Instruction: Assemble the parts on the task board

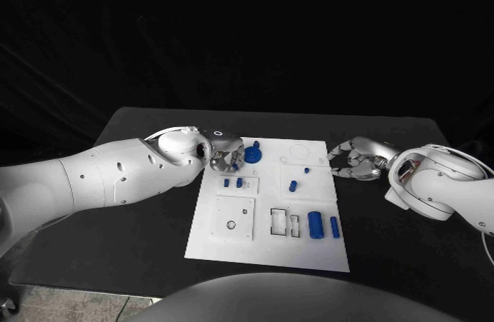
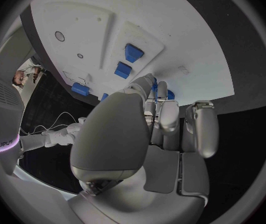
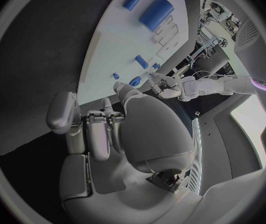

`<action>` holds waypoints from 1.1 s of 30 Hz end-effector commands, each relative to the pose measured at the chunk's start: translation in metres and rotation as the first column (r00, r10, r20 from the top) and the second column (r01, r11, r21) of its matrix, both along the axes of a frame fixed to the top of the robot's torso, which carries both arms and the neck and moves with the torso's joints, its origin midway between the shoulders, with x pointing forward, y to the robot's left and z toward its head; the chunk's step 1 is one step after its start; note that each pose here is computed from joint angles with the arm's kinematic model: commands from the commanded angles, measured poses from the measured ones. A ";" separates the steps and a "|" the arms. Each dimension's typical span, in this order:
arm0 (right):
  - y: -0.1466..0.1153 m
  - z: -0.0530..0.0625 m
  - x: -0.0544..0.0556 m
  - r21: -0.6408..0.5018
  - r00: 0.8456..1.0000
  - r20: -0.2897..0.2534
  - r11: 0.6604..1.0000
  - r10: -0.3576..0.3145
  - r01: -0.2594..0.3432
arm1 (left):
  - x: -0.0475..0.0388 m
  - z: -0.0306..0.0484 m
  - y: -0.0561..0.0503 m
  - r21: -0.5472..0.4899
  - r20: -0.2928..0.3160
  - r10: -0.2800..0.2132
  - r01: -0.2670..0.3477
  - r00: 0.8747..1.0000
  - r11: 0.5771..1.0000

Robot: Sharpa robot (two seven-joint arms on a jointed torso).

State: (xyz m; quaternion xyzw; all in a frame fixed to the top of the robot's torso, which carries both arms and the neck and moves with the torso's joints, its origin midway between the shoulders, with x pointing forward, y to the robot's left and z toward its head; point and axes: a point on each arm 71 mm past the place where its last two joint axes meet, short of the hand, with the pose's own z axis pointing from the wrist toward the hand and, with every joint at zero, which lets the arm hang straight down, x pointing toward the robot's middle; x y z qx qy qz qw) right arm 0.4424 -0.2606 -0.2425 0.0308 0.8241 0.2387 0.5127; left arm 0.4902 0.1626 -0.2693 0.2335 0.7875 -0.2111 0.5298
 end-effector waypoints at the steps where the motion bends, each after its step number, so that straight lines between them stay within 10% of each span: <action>1: 0.001 -0.001 -0.001 -0.006 1.000 -0.010 1.000 0.010 -0.010 | -0.0016 -0.0024 -0.003 0.006 -0.006 -0.011 0.011 1.000 1.000; 33: 0.001 -0.002 -0.001 -0.006 1.000 -0.011 1.000 0.010 -0.010 | -0.0030 -0.0055 -0.006 0.015 -0.035 -0.005 0.005 0.999 1.000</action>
